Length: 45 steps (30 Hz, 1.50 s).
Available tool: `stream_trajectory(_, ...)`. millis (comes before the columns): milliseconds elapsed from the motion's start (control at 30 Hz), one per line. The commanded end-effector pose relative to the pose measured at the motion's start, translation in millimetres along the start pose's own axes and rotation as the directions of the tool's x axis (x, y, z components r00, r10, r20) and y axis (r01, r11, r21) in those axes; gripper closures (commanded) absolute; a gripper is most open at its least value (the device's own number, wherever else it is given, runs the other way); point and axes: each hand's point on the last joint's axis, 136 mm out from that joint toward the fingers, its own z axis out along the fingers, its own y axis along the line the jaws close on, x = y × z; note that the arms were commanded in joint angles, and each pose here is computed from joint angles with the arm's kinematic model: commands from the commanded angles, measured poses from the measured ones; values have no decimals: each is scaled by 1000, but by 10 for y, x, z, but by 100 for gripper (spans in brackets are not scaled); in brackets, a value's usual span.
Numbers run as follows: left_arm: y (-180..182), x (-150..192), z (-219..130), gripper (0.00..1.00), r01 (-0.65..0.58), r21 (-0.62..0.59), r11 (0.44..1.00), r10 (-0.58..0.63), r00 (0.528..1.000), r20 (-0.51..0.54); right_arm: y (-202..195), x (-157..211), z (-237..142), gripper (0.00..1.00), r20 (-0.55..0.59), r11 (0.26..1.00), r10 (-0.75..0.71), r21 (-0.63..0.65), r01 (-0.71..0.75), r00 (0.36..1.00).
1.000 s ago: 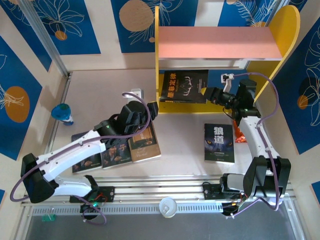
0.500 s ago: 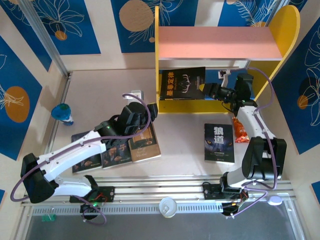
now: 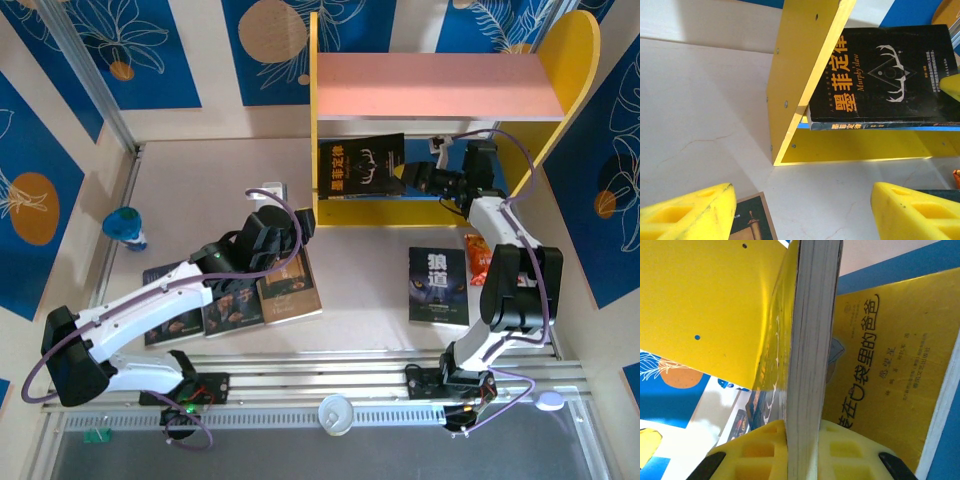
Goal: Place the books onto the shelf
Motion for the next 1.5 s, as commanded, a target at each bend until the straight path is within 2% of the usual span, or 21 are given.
stream_trajectory(0,39,-69,-12,29,2,-9,1000,-2,1000,24,134,-74,34,93,-11,998,-56,-44,55,998)
stream_trajectory(100,45,-75,-16,28,0,-12,1000,1,1000,26,60,-57,67,91,-19,999,-46,-23,45,999)
stream_trajectory(400,32,-86,-5,29,-9,-14,1000,9,1000,25,-54,-42,110,67,-39,996,-40,74,42,998)
stream_trajectory(767,42,-93,-15,28,-11,-19,1000,11,1000,25,-306,-53,104,52,-52,971,9,238,4,999)
stream_trajectory(1067,52,-99,-22,28,-9,-22,1000,9,1000,29,-331,-41,66,46,-56,963,13,268,2,998)
stream_trajectory(1467,56,-85,-14,28,-7,-24,1000,7,1000,26,-299,14,122,46,-72,967,21,254,-2,997)
